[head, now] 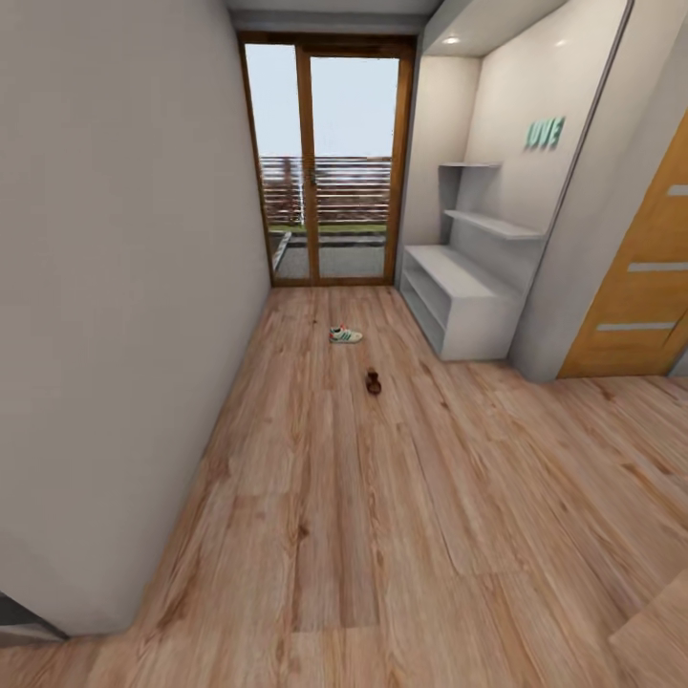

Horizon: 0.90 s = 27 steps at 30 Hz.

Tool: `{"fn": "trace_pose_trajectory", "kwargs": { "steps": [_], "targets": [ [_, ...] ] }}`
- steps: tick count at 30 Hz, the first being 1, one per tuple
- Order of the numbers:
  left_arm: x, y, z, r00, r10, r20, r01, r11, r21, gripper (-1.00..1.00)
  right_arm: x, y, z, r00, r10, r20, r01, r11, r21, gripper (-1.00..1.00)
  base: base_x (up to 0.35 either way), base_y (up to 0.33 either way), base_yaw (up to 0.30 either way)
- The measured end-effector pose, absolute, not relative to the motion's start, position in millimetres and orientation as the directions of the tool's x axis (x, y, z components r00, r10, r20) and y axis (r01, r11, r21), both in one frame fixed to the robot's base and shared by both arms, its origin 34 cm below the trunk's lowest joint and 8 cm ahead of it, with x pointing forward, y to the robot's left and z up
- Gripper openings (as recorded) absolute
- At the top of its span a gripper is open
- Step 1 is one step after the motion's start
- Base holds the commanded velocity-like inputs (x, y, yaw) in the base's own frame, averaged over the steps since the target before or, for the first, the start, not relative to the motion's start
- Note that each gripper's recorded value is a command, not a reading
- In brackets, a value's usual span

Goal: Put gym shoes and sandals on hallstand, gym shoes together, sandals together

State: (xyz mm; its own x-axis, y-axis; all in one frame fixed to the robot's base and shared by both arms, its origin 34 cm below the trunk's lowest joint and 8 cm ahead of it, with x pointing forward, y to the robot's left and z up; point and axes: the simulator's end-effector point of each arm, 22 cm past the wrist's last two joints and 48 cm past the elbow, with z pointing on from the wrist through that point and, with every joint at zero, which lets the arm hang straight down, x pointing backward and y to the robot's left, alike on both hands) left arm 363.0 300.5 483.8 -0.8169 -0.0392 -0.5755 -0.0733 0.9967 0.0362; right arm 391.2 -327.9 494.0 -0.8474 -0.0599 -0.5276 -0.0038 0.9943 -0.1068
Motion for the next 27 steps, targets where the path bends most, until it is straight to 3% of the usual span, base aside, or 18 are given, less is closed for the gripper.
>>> {"fn": "trace_pose_trajectory", "kwargs": {
  "steps": [27],
  "targets": [
    [363.8,301.4,484.4,-0.816,-0.038,-0.577,-0.073,0.997,0.037,1.0,392.0,-327.0,494.5,-0.846,-0.063,-0.529,-0.007,0.994,-0.107,1.0,0.337,0.043,0.0]
  ]
}}
